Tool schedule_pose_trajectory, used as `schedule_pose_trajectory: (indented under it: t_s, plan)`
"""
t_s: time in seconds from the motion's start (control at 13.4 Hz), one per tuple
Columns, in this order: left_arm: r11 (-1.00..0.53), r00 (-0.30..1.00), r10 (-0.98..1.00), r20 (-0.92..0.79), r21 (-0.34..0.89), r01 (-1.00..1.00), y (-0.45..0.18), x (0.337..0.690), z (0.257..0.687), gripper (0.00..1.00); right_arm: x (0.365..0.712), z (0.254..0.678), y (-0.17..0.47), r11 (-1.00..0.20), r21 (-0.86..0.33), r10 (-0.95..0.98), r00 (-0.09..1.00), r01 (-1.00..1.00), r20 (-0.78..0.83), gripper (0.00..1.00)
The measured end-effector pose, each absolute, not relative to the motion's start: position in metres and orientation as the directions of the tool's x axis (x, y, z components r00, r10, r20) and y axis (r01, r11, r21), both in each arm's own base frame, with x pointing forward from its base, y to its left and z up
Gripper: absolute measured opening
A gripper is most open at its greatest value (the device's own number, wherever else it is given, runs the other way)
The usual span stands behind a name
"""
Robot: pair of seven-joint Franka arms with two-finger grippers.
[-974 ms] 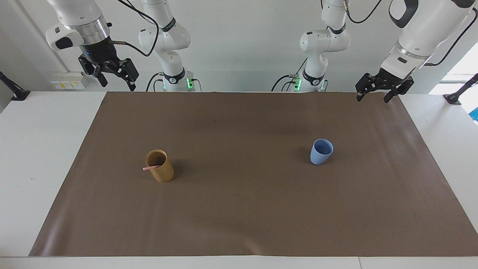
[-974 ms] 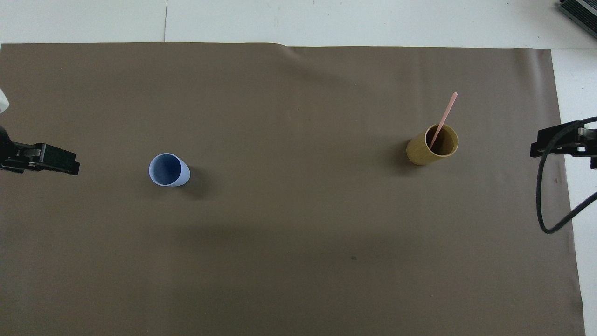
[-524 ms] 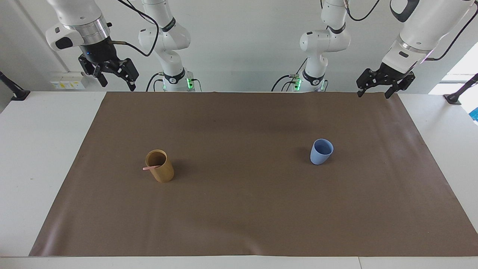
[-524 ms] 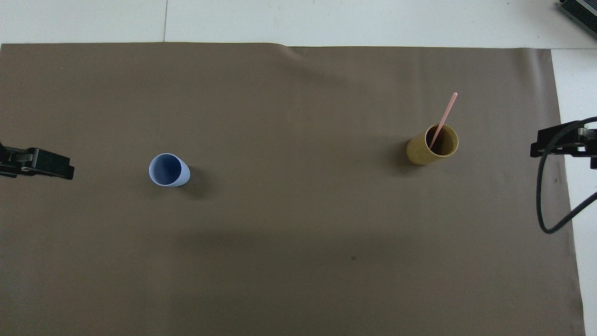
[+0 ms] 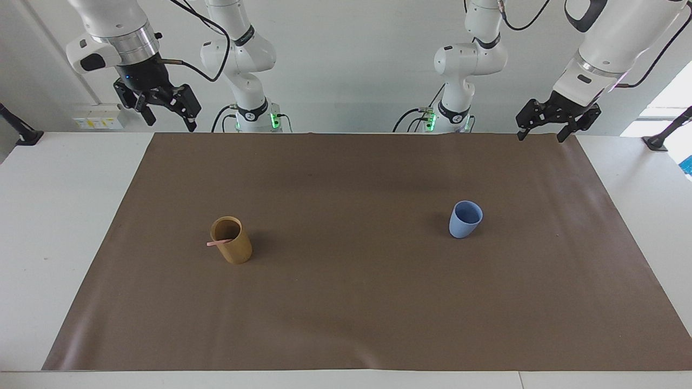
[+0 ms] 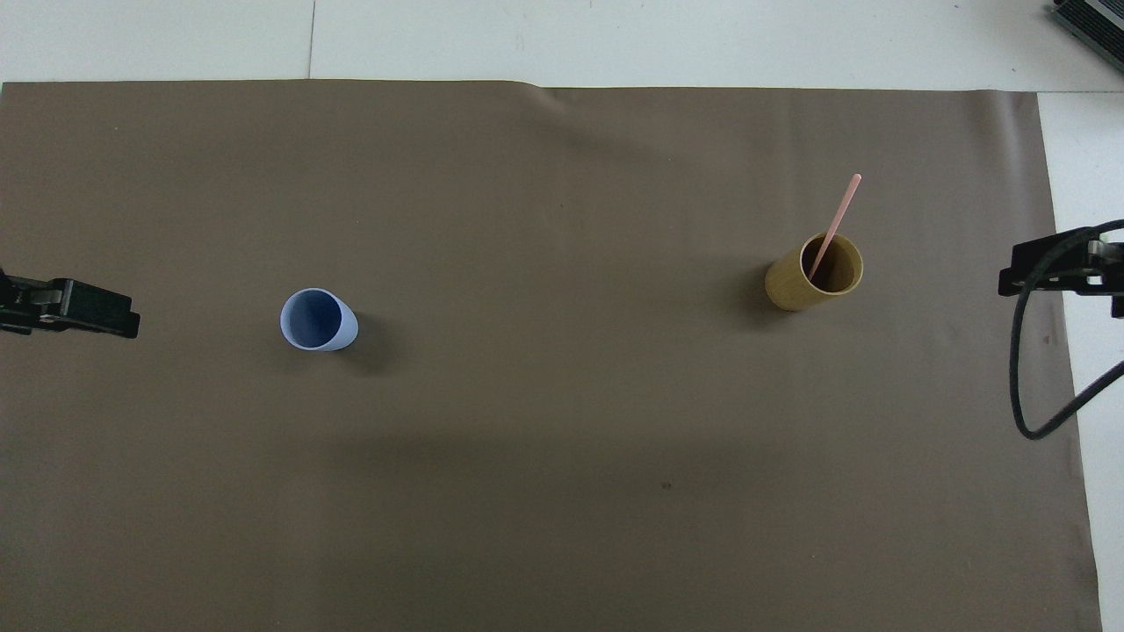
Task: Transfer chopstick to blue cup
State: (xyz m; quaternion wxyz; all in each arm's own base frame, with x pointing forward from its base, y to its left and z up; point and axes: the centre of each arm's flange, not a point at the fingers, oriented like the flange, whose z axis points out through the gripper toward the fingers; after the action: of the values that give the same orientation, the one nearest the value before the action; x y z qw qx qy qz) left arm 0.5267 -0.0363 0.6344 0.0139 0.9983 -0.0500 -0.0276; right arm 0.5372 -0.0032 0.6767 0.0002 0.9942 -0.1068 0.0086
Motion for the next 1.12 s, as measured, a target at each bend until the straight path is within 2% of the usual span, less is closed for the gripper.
schedule_pose_trajectory:
  t_s: [0.67, 1.12]
  plan:
    - [-0.995, 0.994, -0.100, -0.052, 0.030, -0.098, -0.036, 0.528, 0.630, 1.00, 0.538, 0.677, 0.000, -0.978, -0.003, -0.207, 0.978, -0.207, 0.024, 1.00]
    - [-0.995, 0.996, -0.091, -0.025, 0.030, -0.090, -0.035, 0.545, 0.566, 1.00, 0.538, 0.678, 0.000, -0.982, -0.004, -0.188, 0.982, -0.188, 0.029, 1.00]
